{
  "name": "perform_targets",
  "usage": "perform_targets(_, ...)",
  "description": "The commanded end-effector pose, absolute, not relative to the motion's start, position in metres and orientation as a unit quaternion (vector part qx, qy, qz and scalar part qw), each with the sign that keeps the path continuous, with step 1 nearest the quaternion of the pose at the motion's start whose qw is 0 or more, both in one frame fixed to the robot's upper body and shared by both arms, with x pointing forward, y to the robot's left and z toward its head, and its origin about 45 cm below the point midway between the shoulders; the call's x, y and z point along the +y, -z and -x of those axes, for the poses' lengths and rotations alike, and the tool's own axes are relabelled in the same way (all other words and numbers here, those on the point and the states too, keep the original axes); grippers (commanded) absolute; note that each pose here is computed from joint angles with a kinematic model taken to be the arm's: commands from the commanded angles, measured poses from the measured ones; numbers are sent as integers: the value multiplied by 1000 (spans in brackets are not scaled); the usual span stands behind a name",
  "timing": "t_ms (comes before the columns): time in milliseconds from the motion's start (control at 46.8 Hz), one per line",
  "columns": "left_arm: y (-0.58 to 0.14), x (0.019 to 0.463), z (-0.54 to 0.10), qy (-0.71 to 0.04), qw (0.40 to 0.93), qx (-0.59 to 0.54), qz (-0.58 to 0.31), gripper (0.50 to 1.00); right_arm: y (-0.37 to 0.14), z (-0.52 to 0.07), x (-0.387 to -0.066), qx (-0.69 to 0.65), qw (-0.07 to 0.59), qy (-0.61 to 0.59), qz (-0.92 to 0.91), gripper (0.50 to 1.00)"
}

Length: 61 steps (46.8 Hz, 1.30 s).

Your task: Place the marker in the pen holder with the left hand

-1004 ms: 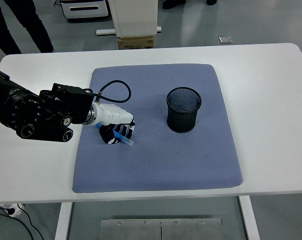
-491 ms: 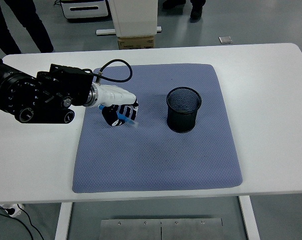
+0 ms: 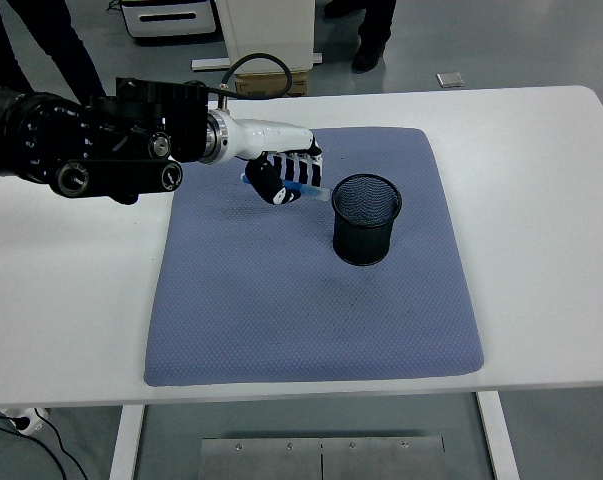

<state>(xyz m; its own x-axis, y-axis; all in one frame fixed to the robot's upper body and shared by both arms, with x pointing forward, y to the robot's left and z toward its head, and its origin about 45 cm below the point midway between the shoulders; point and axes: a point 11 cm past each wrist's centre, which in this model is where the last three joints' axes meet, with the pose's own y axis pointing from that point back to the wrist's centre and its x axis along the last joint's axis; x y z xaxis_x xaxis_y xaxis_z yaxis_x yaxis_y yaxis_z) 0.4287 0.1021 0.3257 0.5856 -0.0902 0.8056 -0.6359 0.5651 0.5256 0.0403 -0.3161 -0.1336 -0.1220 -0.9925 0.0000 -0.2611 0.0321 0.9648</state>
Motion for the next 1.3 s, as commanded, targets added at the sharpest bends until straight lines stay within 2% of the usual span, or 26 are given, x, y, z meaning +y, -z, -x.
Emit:
perform_targets(0, -333, 95, -430, -187, 786, -417, -417, 500, 134, -40, -316, -595, 402, 455, -527, 1000)
perform_targets(556, -348, 29, -417, -210, 852, -365, -311, 500, 134, -40, -316, -595, 402, 455, -527, 1000)
perform_targets(1239, -319, 27, -421, -284, 897, -236, -242, 500, 134, -40, -316, -595, 402, 455, -527, 1000)
perform_targets(1261, -318, 27, -421, -286, 898, -232, -240, 505, 134, -40, -316, -595, 402, 455, -527, 1000)
perform_targets(1282, -318, 27, -421, -288, 900, -228, -236, 563, 134, -40, -316, -595, 402, 455, -527, 1000)
